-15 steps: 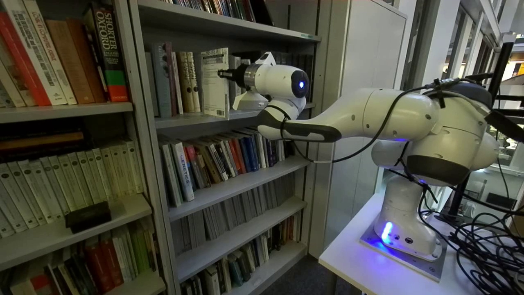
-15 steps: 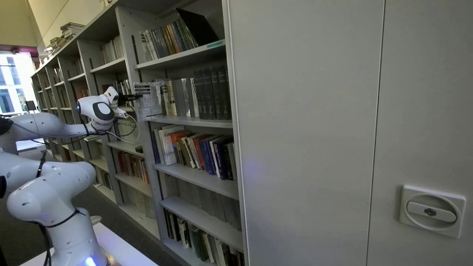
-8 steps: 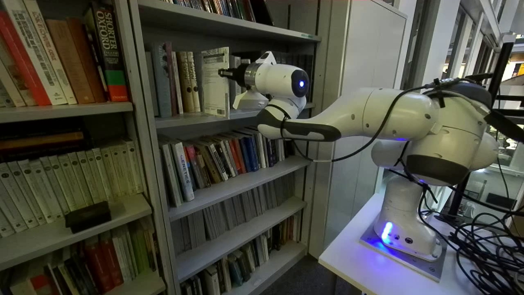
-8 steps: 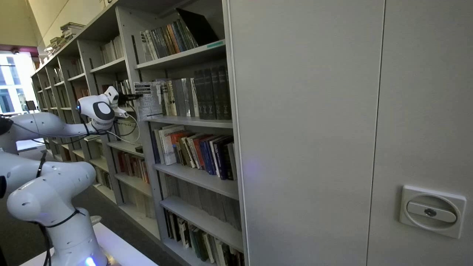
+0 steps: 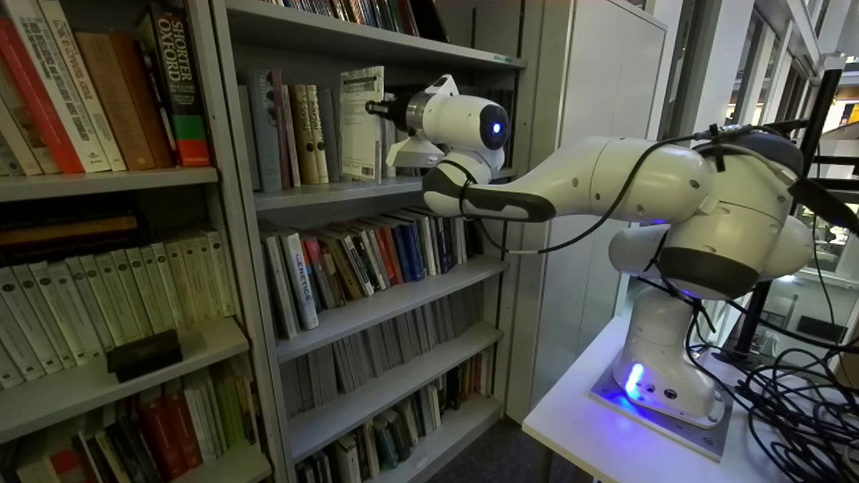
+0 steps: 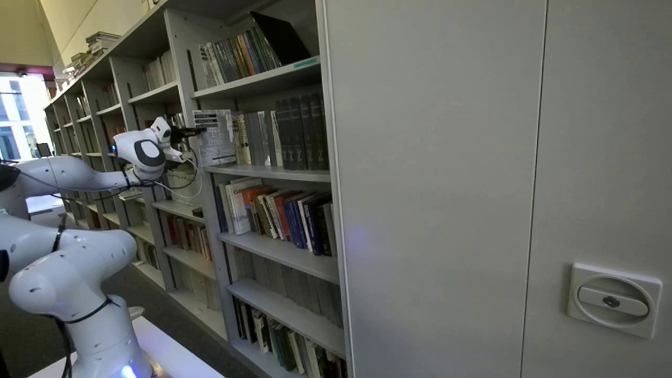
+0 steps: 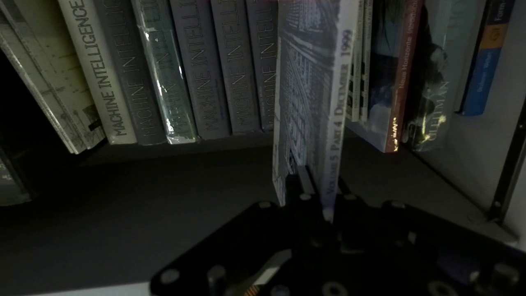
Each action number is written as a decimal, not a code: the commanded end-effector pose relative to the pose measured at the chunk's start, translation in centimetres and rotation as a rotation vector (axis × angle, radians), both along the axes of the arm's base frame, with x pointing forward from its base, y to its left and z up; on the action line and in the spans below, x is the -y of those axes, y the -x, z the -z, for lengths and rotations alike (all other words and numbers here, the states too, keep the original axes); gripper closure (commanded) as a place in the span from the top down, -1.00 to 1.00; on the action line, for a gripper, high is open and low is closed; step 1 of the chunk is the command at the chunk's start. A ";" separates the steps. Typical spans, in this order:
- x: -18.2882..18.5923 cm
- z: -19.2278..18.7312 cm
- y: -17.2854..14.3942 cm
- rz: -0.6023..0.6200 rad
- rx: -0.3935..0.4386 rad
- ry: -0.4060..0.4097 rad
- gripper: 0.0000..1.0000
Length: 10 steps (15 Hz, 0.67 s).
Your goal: Move the thin white book to the right
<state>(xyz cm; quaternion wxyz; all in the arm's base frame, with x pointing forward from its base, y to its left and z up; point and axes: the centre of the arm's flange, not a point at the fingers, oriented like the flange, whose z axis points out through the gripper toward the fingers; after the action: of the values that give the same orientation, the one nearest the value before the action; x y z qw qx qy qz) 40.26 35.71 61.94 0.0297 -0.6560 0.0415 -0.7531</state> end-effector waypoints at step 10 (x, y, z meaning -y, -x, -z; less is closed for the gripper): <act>7.3 -3.1 -3.3 0.070 0.043 0.058 -0.97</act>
<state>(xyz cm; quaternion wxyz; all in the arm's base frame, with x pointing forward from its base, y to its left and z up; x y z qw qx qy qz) 43.24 31.00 63.12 -0.0112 -0.6503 0.0547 -0.7576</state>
